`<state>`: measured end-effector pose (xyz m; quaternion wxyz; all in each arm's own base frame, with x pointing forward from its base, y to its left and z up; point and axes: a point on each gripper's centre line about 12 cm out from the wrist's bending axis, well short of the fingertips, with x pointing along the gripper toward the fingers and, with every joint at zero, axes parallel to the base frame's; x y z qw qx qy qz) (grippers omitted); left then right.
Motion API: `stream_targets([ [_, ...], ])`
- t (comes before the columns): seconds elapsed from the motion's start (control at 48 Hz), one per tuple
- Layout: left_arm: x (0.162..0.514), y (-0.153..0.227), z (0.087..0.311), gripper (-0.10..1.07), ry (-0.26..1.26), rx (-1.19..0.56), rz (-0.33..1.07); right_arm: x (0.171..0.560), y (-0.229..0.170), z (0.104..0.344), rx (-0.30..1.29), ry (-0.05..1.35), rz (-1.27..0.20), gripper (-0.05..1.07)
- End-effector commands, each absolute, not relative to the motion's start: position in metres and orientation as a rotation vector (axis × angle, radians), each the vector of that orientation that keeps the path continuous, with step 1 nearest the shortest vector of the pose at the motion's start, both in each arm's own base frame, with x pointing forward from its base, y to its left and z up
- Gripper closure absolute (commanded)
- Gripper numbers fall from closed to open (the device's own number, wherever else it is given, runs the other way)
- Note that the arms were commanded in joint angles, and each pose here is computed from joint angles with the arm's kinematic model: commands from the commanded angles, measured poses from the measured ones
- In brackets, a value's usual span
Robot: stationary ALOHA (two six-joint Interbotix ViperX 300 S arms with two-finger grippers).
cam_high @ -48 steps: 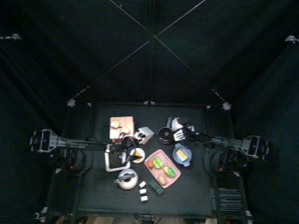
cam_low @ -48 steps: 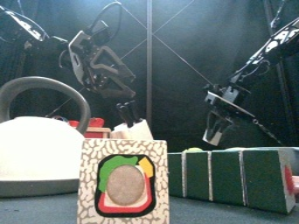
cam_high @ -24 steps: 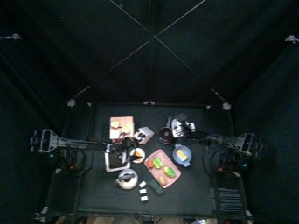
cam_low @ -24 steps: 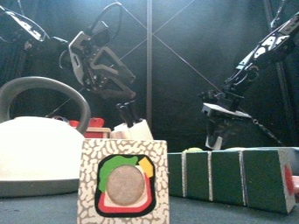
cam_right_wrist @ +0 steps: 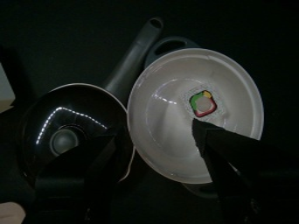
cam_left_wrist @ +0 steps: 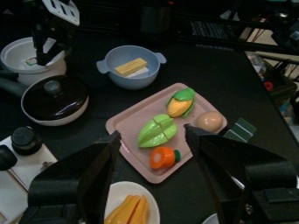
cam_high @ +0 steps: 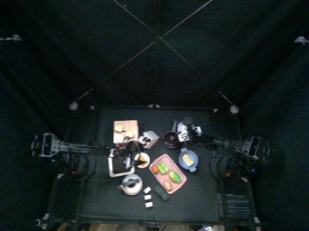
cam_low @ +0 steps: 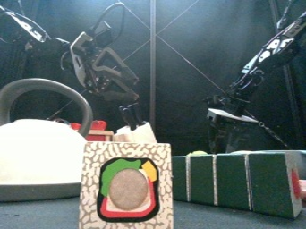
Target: Place white sushi piece in pot
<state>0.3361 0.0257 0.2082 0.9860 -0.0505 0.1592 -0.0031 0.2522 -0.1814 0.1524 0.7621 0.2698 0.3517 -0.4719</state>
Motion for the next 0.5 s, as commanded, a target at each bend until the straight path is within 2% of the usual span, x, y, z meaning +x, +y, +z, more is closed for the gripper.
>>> stream_targets([
  [0.0,0.3383,0.0262,0.2144,0.03,0.297,-0.097,-0.008,0.2556,-0.1839,0.1618,0.589,0.732,-1.024,0.09],
  [0.292,0.3379,0.0262,0.2135,0.03,0.302,-0.097,-0.007,0.2568,-0.1821,0.1617,0.600,0.734,-1.019,0.09],
  [0.479,0.3377,0.0239,0.2073,0.03,0.335,-0.081,-0.015,0.2614,-0.1768,0.1699,0.595,0.709,-0.991,0.09],
])
